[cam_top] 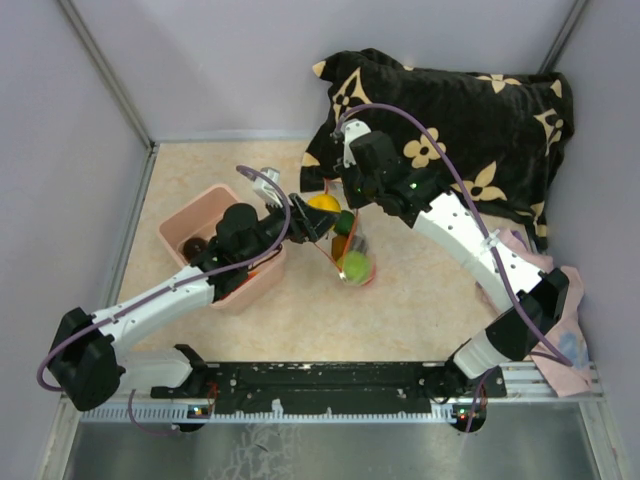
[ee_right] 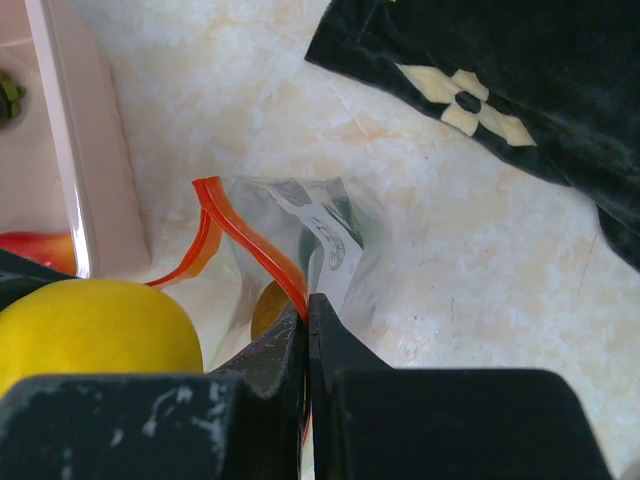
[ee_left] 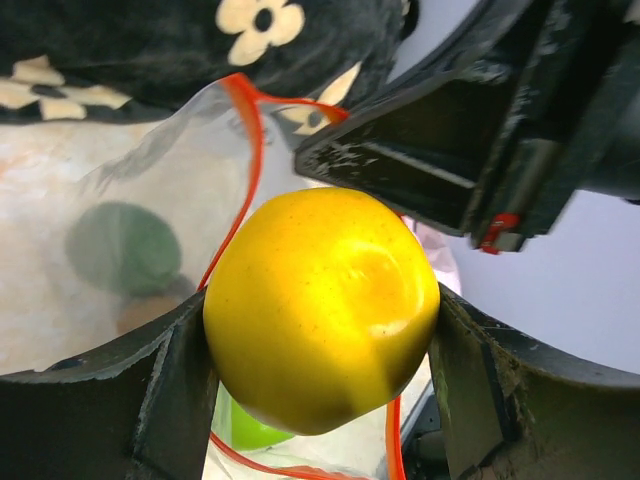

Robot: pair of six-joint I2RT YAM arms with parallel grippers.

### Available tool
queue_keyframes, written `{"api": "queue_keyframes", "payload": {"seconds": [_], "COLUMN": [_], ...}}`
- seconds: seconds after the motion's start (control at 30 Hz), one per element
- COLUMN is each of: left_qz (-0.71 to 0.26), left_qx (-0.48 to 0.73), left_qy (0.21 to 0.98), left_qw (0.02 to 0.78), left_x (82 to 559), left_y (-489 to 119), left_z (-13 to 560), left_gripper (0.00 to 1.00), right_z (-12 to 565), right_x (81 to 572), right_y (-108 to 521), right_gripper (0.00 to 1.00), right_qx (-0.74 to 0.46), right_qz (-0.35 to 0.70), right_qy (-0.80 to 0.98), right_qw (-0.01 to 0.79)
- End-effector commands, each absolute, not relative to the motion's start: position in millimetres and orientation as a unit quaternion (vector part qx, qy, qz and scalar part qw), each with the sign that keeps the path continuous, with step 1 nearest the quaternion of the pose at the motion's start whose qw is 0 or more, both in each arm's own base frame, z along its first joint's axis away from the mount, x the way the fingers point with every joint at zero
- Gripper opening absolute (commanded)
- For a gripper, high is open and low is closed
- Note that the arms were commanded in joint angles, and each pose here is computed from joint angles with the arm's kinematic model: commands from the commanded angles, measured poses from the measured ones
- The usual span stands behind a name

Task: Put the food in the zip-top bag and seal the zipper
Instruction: Place the fake fruit in the zipper food storage bag.

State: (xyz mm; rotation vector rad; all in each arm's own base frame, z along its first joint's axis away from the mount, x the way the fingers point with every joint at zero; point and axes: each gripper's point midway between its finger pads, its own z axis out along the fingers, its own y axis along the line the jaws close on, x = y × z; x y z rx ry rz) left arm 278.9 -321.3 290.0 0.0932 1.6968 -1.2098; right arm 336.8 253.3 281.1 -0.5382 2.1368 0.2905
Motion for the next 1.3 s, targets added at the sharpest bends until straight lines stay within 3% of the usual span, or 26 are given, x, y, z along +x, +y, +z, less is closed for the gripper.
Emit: {"api": "queue_keyframes", "payload": {"seconds": [0.0, 0.4, 0.77, 1.27], "left_qz": [-0.458, -0.477, -0.427, -0.372], "left_qx": [0.023, 0.055, 0.046, 0.043], "left_qy": [0.729, 0.739, 0.790, 0.819], "left_qw": [0.509, 0.473, 0.438, 0.434], "left_x": [286, 286, 291, 288], "left_y": [-311, -338, -339, -317], "left_z": [280, 301, 287, 306], "left_gripper": [0.55, 0.69, 0.85, 0.91], "right_z": [318, 312, 307, 305], "right_x": [344, 346, 344, 346], "right_y": [259, 263, 264, 257], "right_gripper": [0.00, 0.00, 0.00, 0.00], "right_qx": [-0.206, -0.204, -0.205, -0.209], "right_qz": [0.139, 0.149, 0.153, 0.133], "right_qy": [0.833, 0.829, 0.828, 0.827], "right_qw": [0.495, 0.499, 0.499, 0.505]}}
